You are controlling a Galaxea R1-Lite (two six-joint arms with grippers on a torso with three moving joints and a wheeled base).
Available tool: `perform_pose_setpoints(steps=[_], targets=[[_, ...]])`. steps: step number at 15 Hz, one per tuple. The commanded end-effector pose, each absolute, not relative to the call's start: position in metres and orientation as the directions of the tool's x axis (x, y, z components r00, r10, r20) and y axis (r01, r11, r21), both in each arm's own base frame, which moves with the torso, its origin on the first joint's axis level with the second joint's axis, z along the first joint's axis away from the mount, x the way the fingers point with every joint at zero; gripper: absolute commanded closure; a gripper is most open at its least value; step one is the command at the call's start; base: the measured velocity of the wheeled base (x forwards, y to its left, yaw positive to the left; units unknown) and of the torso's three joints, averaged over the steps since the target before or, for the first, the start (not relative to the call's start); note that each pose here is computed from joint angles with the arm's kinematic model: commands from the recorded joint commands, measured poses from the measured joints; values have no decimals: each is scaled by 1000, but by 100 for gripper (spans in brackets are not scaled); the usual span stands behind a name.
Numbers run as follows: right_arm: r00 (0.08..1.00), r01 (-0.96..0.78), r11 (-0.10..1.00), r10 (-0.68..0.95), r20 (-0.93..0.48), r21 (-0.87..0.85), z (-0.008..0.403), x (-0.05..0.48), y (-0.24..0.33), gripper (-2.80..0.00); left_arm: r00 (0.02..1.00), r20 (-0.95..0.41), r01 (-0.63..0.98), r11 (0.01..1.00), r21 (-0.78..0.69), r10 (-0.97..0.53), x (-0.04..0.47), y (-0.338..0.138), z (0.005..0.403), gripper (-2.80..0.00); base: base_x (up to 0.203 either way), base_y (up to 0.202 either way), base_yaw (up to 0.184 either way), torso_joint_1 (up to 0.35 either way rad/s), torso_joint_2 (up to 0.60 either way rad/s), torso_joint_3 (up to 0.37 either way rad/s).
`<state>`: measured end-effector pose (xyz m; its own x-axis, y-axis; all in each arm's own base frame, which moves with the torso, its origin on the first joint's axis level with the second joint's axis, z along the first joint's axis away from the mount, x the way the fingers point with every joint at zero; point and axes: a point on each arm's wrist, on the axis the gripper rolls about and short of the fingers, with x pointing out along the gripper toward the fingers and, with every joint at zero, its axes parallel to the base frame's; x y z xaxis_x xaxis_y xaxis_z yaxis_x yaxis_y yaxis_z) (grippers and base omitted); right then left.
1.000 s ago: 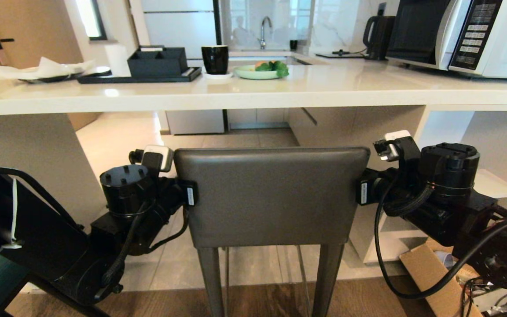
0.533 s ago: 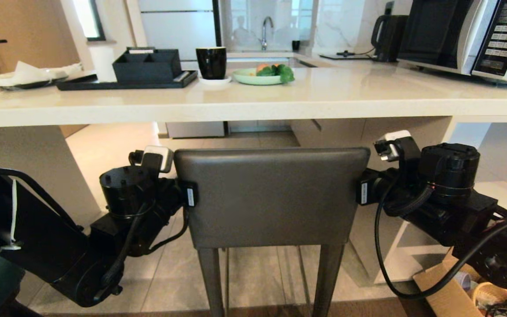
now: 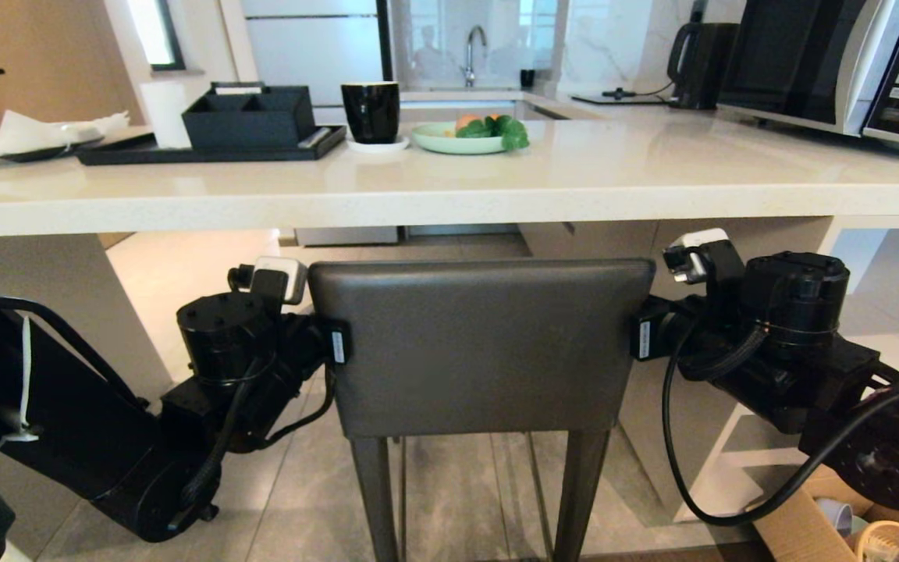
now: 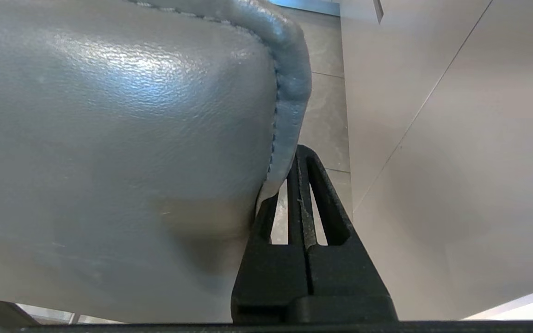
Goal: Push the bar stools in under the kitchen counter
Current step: Push the gray chair back under the dining table
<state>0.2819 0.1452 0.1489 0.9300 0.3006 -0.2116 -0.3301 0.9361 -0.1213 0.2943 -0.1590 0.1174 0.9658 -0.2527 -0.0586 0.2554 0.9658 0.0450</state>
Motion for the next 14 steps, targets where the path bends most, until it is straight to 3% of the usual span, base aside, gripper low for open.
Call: perform_pose_setpoints(steps=[1,14], targets=[[933,-318,940,287,-217,-125,147,283,145,0,963,-41,268,963,40,-266,292,-166,120,0,0,0,0,0,0,0],[958,-233,964,204,-201,-131,151,299,130,0,944,-52,327,944,45,-324,274,-204,115,0,0,0,0,0,0,0]])
